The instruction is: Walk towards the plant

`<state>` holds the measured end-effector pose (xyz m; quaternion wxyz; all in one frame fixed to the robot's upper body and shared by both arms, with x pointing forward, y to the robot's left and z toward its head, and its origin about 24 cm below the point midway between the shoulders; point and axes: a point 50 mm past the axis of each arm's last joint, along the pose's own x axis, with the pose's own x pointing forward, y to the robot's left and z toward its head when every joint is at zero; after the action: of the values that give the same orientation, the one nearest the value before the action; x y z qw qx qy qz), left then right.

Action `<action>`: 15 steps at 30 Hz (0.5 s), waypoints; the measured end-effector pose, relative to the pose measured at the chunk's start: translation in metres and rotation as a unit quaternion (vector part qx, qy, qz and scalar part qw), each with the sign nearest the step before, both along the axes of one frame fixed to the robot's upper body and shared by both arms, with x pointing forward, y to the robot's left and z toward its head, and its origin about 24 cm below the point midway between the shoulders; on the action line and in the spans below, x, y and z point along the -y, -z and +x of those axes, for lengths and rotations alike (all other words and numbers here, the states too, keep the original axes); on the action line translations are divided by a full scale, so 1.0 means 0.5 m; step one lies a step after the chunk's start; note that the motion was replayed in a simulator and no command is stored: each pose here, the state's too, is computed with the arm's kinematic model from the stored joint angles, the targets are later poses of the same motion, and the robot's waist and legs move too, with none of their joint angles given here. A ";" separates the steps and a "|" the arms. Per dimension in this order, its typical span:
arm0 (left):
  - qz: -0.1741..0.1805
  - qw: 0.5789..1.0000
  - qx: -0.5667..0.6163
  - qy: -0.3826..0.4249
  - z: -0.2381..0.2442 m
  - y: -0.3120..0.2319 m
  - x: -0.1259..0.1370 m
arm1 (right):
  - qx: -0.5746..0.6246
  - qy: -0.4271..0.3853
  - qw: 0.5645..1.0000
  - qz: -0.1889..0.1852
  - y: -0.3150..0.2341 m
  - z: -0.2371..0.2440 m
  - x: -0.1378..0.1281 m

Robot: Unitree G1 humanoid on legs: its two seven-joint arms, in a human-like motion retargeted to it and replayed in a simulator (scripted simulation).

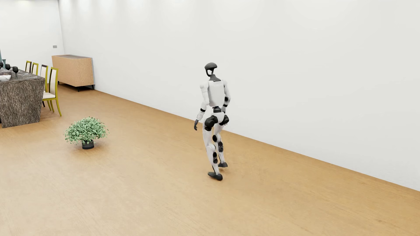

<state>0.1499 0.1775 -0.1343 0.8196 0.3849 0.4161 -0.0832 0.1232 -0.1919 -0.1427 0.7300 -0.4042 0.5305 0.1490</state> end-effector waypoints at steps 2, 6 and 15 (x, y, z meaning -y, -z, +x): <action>-0.027 0.971 0.169 0.165 0.164 -0.116 0.081 | -0.138 -0.042 0.989 0.033 0.025 -0.110 0.021; -0.116 0.882 0.368 0.270 0.215 -0.282 0.141 | -0.095 0.191 0.976 -0.043 0.018 -0.285 0.031; 0.027 0.943 -0.069 -0.323 -0.235 0.023 -0.101 | 0.141 -0.272 0.949 -0.071 -0.098 0.182 -0.052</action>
<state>0.0326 0.2282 -0.1458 0.7609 0.2455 0.5757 0.1711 0.2141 -0.1658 -0.0936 0.6986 -0.6012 0.3009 0.2450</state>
